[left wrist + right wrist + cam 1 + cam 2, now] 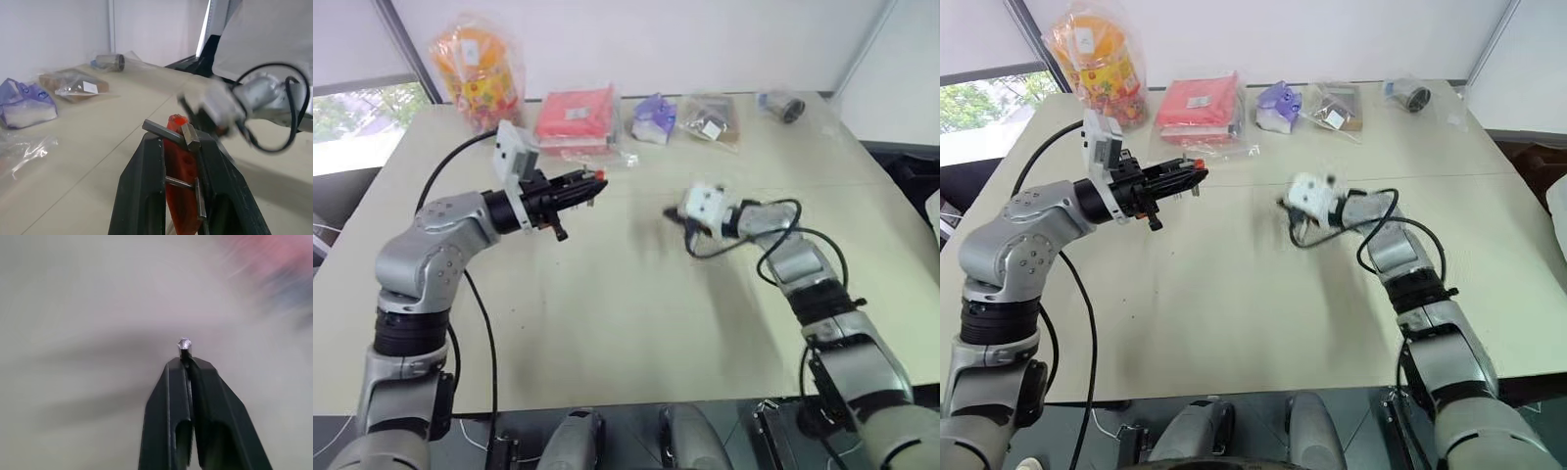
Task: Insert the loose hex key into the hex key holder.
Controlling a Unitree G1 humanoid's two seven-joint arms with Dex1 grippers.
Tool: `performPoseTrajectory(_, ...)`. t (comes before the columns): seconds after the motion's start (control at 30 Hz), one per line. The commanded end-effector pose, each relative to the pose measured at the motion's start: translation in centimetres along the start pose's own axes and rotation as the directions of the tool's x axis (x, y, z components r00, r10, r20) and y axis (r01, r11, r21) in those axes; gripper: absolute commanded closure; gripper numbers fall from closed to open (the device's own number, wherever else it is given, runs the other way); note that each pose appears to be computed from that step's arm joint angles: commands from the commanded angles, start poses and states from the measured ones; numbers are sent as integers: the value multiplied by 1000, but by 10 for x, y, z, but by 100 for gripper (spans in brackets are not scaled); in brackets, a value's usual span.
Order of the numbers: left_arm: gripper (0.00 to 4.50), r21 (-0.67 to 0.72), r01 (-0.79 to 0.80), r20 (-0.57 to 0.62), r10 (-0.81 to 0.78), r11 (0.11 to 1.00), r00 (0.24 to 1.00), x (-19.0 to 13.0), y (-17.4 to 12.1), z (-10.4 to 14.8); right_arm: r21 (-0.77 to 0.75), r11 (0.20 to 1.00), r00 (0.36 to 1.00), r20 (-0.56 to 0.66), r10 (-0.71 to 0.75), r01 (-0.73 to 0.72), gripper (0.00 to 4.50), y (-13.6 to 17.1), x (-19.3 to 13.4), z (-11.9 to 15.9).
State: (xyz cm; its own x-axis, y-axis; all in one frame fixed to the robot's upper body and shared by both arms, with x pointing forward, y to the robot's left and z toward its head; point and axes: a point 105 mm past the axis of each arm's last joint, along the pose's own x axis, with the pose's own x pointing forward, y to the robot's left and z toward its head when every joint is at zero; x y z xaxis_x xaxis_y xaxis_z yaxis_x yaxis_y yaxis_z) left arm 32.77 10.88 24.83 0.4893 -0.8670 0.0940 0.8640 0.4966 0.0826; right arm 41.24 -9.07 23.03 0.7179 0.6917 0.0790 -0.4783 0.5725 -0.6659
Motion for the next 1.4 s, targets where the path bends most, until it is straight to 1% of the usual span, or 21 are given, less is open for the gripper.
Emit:
performPoseTrajectory(0.03, 434, 51, -6, 44, 4, 999, 999, 1, 2, 16, 86, 953, 917, 260, -303, 291, 446, -49, -1, 68)
performPoseTrajectory(0.1, 434, 46, -11, 51, 8, 999, 999, 2, 4, 17, 279, 900, 835, 355, -421, 336, 446, -59, -3, 97)
performPoseTrajectory(0.13, 434, 42, -16, 57, 13, 999, 998, 2, 6, 18, 376, 870, 802, 381, -460, 320, 446, -61, -4, 108)
performPoseTrajectory(0.17, 434, 34, -27, 66, 25, 999, 998, 3, 8, 18, 475, 835, 785, 389, -482, 278, 446, -58, -2, 114)
performPoseTrajectory(0.2, 434, 29, -35, 72, 33, 999, 997, 3, 10, 19, 536, 809, 778, 391, -493, 243, 446, -56, -1, 118)
performPoseTrajectory(0.27, 434, 11, -48, 79, 47, 999, 996, 3, 14, 18, 637, 761, 769, 424, -479, 124, 446, -42, 2, 126)
performPoseTrajectory(0.33, 434, 7, -51, 79, 50, 999, 996, 2, 16, 18, 696, 716, 760, 437, -482, 53, 446, -32, 4, 128)
performPoseTrajectory(0.4, 434, 10, -54, 81, 53, 998, 995, 3, 17, 20, 729, 685, 757, 435, -489, 24, 446, -24, 6, 126)
performPoseTrajectory(0.6, 434, 15, -67, 93, 65, 998, 994, 5, 22, 26, 736, 676, 758, 451, -472, -17, 446, 2, 14, 127)
performPoseTrajectory(0.73, 434, 17, -65, 92, 63, 998, 994, 6, 22, 27, 721, 693, 760, 465, -454, -27, 446, 13, 16, 130)
performPoseTrajectory(0.93, 434, 16, -61, 88, 60, 998, 994, 6, 22, 28, 631, 774, 749, 540, -383, -59, 446, 35, 22, 149)
performPoseTrajectory(1.1, 434, 19, -62, 85, 60, 998, 995, 6, 22, 29, 599, 797, 741, 570, -355, -80, 446, 41, 24, 157)
performPoseTrajectory(1.4, 434, 14, -60, 88, 58, 998, 994, 5, 20, 28, 586, 807, 751, 565, -340, -76, 446, 46, 28, 153)
